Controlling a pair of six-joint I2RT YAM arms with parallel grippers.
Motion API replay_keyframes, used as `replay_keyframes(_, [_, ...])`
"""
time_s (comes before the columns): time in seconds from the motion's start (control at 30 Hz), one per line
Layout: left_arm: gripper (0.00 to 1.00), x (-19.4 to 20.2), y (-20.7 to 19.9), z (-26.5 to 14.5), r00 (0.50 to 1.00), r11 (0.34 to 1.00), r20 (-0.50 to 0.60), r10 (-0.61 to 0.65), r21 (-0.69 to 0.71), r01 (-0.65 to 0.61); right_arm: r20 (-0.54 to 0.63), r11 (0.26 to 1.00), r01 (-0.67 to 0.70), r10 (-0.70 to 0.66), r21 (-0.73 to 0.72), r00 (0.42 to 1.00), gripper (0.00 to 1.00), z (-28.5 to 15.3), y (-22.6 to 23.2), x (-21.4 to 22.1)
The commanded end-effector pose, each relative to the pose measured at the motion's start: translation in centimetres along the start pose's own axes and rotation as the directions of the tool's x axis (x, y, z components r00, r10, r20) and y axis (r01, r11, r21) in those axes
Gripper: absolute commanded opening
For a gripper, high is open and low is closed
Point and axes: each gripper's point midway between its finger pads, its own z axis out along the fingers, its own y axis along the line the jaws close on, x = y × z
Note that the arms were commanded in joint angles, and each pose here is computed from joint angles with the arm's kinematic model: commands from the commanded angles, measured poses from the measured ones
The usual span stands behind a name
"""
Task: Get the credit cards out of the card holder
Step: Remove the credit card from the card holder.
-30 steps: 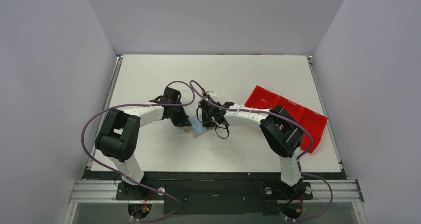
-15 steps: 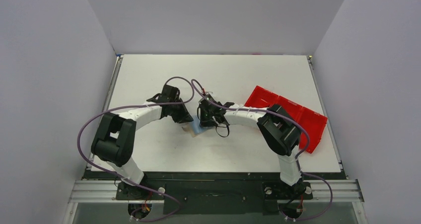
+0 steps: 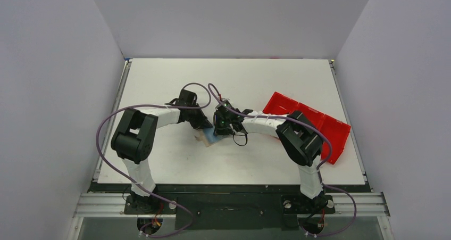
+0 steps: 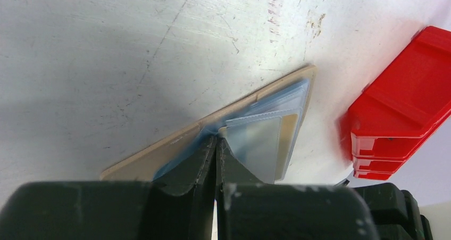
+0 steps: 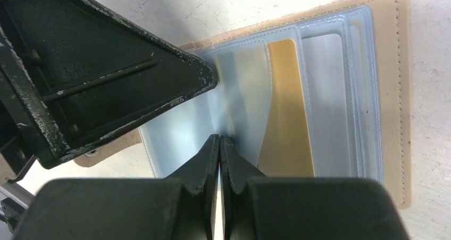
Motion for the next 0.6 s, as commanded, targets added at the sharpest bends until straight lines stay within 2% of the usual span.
replay_keyframes(0.0, [0.0,-0.9,0.0,0.8,1.0,1.0,0.023,-0.012,-0.018,0.012,-0.005,0.999,-0.001,0.001,0.048,1.0,0.0,0.6,-1.7,0.7])
replay_keyframes(0.27, [0.0,-0.3,4.5,1.6,0.999,0.978,0.02,-0.041,-0.204,0.045,0.069,1.0,0.007,-0.009,0.03,0.998,0.02,-2.4,-0.9,-2.4])
replay_keyframes(0.4, [0.0,0.0,5.5,1.9,0.999,0.97,0.009,-0.047,-0.237,0.047,0.123,1.0,-0.021,0.02,0.009,0.992,0.19,-4.8,-1.4,-4.6])
replay_keyframes(0.5, [0.0,0.1,6.0,2.0,0.999,0.967,0.001,-0.047,-0.251,0.046,0.153,0.999,-0.045,0.046,-0.011,0.987,0.27,-6.5,-2.1,-5.8])
replay_keyframes(0.57, [0.0,0.1,6.1,2.1,0.999,0.965,0.0,-0.046,-0.257,0.044,0.162,0.998,-0.052,0.055,-0.022,0.985,0.28,-7.1,-2.3,-6.2])
